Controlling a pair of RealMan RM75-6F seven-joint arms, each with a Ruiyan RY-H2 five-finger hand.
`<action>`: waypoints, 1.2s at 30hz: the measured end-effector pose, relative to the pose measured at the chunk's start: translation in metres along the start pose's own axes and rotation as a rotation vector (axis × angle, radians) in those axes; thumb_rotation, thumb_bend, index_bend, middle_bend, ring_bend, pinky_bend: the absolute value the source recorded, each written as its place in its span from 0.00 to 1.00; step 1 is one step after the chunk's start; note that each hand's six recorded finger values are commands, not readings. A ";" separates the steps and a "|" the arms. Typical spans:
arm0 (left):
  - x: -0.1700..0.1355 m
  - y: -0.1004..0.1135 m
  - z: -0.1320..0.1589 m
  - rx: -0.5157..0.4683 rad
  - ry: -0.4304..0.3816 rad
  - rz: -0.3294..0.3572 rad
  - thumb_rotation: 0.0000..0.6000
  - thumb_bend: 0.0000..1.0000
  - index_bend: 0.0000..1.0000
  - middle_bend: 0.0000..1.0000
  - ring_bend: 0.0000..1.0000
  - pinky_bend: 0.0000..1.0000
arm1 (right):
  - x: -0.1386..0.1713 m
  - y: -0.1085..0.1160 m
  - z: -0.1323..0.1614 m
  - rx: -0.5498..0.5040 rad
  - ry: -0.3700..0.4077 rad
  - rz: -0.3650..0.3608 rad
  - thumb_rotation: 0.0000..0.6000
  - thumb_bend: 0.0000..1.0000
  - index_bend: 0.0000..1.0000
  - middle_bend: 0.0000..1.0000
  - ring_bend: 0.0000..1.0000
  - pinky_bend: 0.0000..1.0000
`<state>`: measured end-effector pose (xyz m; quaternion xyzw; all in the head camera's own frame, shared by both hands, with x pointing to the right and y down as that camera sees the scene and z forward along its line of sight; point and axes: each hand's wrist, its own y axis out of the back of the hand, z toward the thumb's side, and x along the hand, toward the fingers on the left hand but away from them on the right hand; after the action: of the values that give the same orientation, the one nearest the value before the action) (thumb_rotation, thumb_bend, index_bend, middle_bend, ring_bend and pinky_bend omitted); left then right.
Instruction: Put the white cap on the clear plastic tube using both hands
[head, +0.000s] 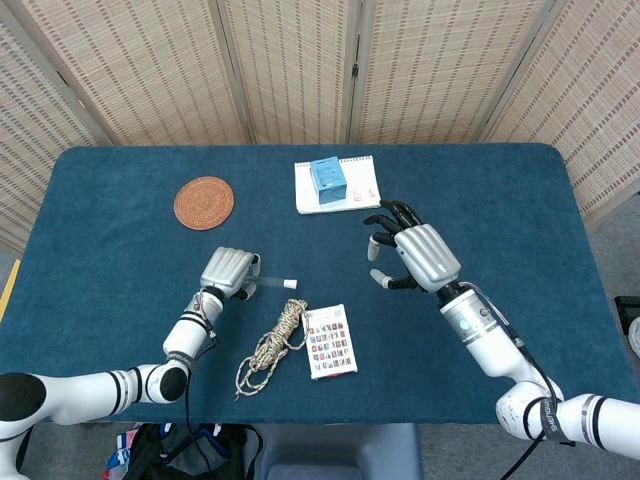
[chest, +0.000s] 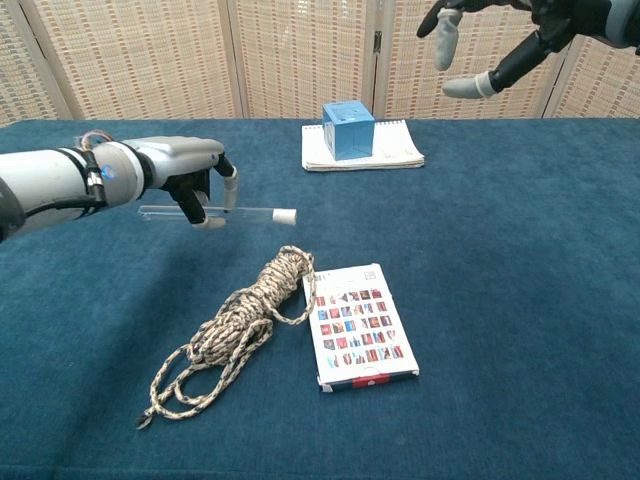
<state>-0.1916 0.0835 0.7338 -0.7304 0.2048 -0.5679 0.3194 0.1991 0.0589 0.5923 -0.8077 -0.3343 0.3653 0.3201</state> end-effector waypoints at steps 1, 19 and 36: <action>0.002 -0.002 0.001 0.003 0.004 -0.002 1.00 0.34 0.60 1.00 0.95 1.00 | 0.001 0.000 -0.003 -0.001 -0.006 0.000 1.00 0.26 0.51 0.21 0.00 0.00; 0.027 -0.024 0.011 0.058 0.037 -0.023 1.00 0.34 0.46 1.00 0.95 1.00 | 0.010 0.000 -0.037 -0.025 -0.075 0.007 1.00 0.26 0.51 0.21 0.00 0.00; 0.008 -0.009 0.008 0.019 0.023 0.005 1.00 0.34 0.31 0.97 0.93 1.00 | 0.023 0.017 -0.050 0.011 -0.108 -0.014 1.00 0.28 0.49 0.21 0.00 0.00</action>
<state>-0.1826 0.0866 0.7449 -0.7205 0.2048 -0.5772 0.3252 0.2558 0.0534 0.5972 -0.7827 -0.3548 0.4081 0.3083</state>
